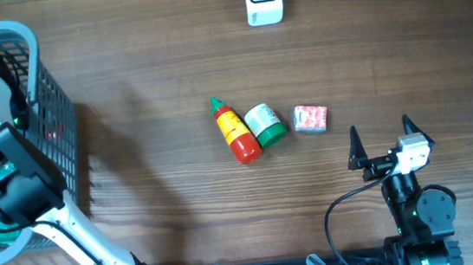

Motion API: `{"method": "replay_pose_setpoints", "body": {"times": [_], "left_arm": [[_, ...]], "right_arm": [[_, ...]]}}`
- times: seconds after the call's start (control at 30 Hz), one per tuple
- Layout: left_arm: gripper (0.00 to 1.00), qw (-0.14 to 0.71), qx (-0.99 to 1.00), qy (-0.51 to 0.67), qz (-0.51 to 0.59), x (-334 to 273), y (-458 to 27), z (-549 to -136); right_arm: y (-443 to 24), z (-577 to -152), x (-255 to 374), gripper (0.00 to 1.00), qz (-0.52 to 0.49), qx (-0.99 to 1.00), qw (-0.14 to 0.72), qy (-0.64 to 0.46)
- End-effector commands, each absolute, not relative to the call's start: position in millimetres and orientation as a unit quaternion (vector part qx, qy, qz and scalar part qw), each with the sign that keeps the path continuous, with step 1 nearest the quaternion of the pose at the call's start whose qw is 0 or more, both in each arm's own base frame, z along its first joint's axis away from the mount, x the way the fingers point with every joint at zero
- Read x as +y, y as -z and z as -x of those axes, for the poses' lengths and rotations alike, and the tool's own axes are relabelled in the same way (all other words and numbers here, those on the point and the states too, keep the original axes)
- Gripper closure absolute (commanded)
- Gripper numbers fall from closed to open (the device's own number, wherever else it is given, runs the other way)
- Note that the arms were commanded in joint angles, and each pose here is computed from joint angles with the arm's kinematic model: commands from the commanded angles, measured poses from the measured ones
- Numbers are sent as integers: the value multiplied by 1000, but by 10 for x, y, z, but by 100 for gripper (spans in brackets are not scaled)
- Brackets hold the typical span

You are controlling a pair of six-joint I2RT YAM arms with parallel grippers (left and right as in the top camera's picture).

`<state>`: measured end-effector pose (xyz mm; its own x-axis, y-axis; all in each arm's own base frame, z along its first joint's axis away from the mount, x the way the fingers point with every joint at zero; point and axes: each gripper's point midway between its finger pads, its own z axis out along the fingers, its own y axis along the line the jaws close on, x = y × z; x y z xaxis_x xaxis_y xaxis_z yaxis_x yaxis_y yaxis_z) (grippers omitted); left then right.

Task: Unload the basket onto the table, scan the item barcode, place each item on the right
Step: 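Move the left gripper back into the basket toward remaining items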

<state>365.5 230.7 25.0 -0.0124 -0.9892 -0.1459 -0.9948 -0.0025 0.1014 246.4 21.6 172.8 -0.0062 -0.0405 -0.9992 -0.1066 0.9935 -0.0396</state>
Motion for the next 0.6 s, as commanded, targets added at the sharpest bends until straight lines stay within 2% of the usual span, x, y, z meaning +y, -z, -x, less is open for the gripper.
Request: {"method": "replay_pose_setpoints", "body": {"times": [0.0,0.3,0.47,0.57], "left_arm": [[96,-40,712,-96,695,2108,-84,-3458],[96,144,692,-59,705,2113,-1900,-3251],[96,270,674,11,688,1814,-2938,-2908],[96,314,668,47,674,1607,-3300,-2690]], "right_arm": [[-1731,-2463,221,0,57,708,704,-20],[-1731,-2463,221,0,57,708,704,-20],[-1731,-2463,221,0,57,708,704,-20],[-1731,-2463,221,0,56,708,704,-20]]}}
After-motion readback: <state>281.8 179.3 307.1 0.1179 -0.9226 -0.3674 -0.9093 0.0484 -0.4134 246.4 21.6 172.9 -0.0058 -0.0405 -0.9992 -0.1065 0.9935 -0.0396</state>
